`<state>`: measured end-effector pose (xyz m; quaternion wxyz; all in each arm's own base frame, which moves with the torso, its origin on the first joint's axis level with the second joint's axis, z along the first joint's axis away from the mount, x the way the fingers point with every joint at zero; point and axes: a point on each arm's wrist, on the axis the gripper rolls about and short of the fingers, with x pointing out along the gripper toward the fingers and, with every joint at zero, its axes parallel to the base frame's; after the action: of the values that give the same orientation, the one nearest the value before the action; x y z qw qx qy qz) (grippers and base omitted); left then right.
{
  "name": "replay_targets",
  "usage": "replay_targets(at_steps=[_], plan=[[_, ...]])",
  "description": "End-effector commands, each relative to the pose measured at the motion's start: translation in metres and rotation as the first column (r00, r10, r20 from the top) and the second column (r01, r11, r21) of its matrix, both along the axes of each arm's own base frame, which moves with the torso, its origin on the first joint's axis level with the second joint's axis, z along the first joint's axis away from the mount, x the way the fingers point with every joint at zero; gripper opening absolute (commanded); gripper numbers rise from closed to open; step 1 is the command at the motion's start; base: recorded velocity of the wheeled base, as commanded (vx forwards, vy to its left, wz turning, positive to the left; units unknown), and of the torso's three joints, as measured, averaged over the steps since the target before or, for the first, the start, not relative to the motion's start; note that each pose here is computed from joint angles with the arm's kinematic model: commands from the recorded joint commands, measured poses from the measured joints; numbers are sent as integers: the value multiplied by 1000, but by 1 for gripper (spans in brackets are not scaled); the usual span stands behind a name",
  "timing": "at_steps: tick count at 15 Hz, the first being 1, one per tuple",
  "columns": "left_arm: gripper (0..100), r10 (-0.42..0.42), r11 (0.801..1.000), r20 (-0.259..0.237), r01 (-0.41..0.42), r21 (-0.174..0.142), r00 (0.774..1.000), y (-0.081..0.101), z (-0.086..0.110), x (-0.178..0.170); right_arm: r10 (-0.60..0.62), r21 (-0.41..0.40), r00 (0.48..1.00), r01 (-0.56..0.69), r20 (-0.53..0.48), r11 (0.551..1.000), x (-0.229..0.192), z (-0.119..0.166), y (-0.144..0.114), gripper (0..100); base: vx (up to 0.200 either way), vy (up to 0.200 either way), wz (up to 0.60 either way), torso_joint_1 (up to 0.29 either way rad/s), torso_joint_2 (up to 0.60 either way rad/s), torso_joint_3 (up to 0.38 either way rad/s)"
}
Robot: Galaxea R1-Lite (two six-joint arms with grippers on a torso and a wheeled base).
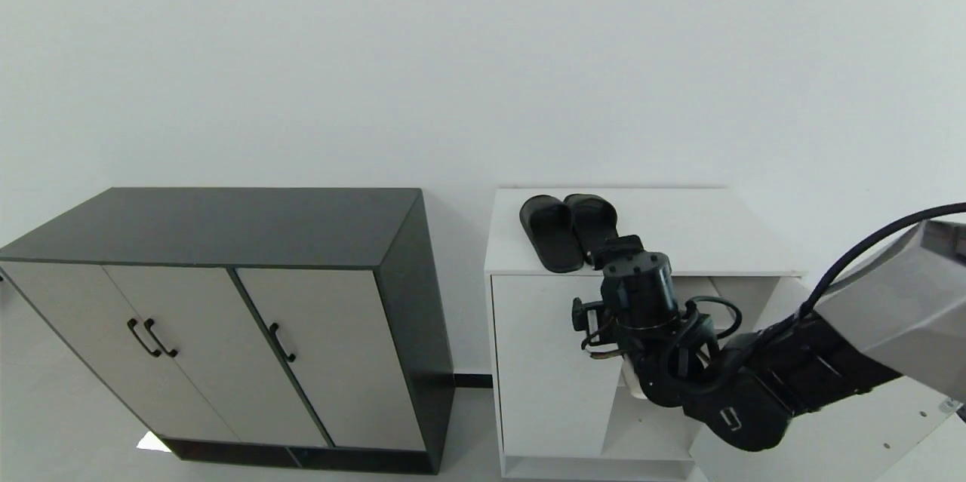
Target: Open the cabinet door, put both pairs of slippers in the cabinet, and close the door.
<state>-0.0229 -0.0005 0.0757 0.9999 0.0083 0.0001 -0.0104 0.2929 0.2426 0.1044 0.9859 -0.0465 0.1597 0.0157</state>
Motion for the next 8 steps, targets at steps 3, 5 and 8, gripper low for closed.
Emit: replay_targets(at_steps=[3, 5, 8], plan=[[0, -1, 1000, -1, 1, 3, 1000, 0, 0, 0, 31, 144, 999, -36, 39, 989, 1, 26, 4, 100, 67, 0, 0, 1, -1, 1], [0, -1, 1000, -1, 1, 3, 1000, 0, 0, 0, 40, 161, 997, -49, 58, 986, 7, 18, 3, 100, 200, 0, 0, 2, 2, 0], [0, -2, 1000, -1, 2, 3, 1000, 0, 0, 0, 26, 162, 997, -36, 66, 986, 17, 4, 2, 100, 200, 0, 0, -2, -9, 1]])
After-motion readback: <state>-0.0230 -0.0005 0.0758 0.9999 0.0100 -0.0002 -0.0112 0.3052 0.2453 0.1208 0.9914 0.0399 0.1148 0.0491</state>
